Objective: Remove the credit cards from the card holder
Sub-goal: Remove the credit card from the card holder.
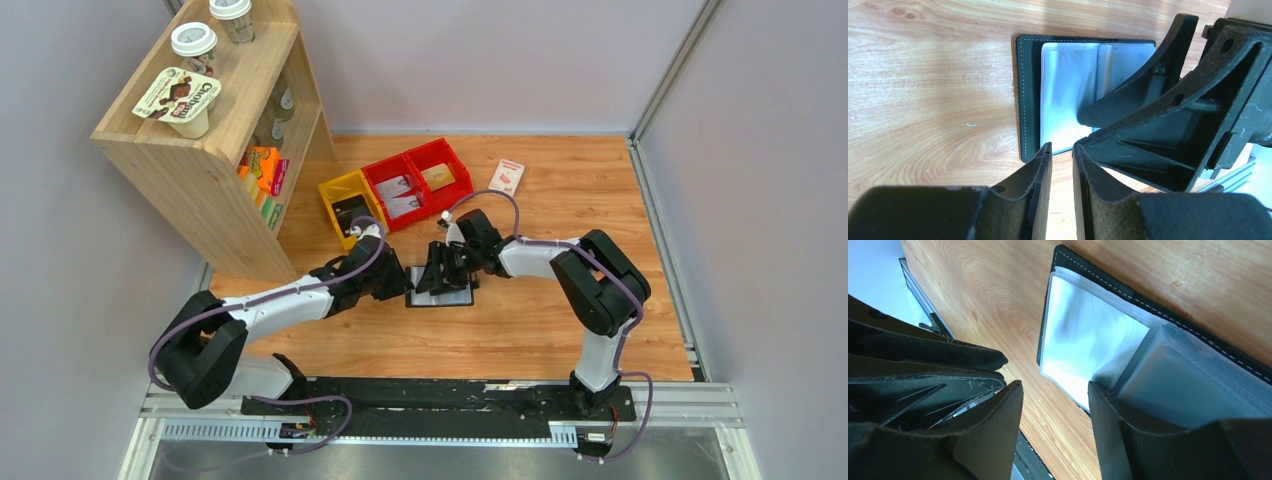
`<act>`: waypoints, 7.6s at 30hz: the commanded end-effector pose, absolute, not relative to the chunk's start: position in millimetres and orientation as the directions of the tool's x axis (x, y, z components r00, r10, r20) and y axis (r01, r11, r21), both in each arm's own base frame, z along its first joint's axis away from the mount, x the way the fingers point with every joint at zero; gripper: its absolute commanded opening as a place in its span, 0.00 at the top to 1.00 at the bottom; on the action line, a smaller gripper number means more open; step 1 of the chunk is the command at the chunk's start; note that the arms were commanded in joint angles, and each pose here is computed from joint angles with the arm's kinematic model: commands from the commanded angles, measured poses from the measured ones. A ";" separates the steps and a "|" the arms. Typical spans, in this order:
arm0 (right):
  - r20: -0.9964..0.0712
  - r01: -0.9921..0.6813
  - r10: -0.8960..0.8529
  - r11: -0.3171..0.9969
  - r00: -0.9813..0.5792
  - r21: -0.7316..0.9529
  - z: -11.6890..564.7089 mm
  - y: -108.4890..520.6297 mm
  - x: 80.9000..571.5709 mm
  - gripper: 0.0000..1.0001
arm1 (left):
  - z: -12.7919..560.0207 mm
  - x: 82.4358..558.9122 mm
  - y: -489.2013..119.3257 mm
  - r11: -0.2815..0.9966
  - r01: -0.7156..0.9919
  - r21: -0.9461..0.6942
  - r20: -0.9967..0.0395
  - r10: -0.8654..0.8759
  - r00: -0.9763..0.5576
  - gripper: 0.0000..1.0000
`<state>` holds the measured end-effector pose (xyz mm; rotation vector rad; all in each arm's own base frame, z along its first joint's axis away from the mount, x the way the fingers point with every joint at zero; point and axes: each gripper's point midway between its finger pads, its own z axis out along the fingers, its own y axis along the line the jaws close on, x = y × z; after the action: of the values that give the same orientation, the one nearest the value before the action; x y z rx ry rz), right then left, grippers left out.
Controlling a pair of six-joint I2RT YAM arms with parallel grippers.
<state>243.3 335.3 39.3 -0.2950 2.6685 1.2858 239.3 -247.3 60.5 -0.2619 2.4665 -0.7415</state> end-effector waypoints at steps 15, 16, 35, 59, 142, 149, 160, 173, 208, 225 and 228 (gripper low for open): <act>-0.267 -0.230 -0.055 0.687 -0.962 0.689 36.9 327.9 259.1 0.98 | 44.9 265.4 -278.3 0.839 -0.009 -0.543 -0.397 -0.266 -0.878 0.73; -0.286 -0.241 -0.051 0.690 -0.957 0.683 42.2 327.1 260.8 0.97 | 39.6 263.3 -275.5 0.848 -0.019 -0.529 -0.389 -0.263 -0.883 0.73; -0.467 -0.238 -0.019 0.878 -0.884 0.415 66.2 274.5 286.1 0.37 | 17.4 248.8 -260.7 0.866 -0.073 -0.494 -0.351 -0.276 -0.895 0.75; -0.427 -0.262 -0.050 0.851 -0.903 0.455 55.6 290.5 275.5 0.38 | 17.7 246.9 -264.7 0.857 -0.067 -0.512 -0.338 -0.272 -0.901 0.76; -0.430 -0.247 -0.062 0.886 -0.901 0.391 49.3 285.2 273.8 0.46 | 28.6 242.2 -268.1 0.814 -0.100 -0.572 -0.311 -0.329 -0.892 0.77; -0.461 -0.297 -0.033 0.804 -0.887 0.515 75.7 305.7 268.5 0.51 | 32.6 246.2 -271.9 0.803 -0.088 -0.589 -0.323 -0.334 -0.885 0.77; -0.495 -0.241 0.002 0.872 -0.869 0.427 79.9 286.8 280.4 0.50 | 33.9 246.6 -267.4 0.812 -0.087 -0.577 -0.339 -0.335 -0.879 0.77; -0.519 -0.285 -0.083 0.903 -0.851 0.323 69.0 292.1 289.4 0.40 | 28.6 242.8 -249.5 0.865 -0.103 -0.491 -0.360 -0.310 -0.880 0.77; -0.525 -0.397 -0.228 0.887 -0.820 0.236 52.5 301.8 305.4 0.33 | 24.3 241.1 -249.1 0.862 -0.112 -0.494 -0.352 -0.316 -0.881 0.77; -0.563 -0.438 -0.158 0.802 -0.811 0.405 105.6 324.8 290.1 0.38 | 25.7 240.8 -249.3 0.858 -0.112 -0.501 -0.352 -0.321 -0.879 0.77; -0.555 -0.437 -0.137 0.777 -0.821 0.454 113.5 331.1 284.6 0.38 | 26.2 240.9 -249.4 0.856 -0.112 -0.505 -0.354 -0.323 -0.878 0.77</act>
<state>291.2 310.7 80.5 -0.4425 2.5374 0.6194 241.1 -253.4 23.6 -0.3234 2.6074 -0.6842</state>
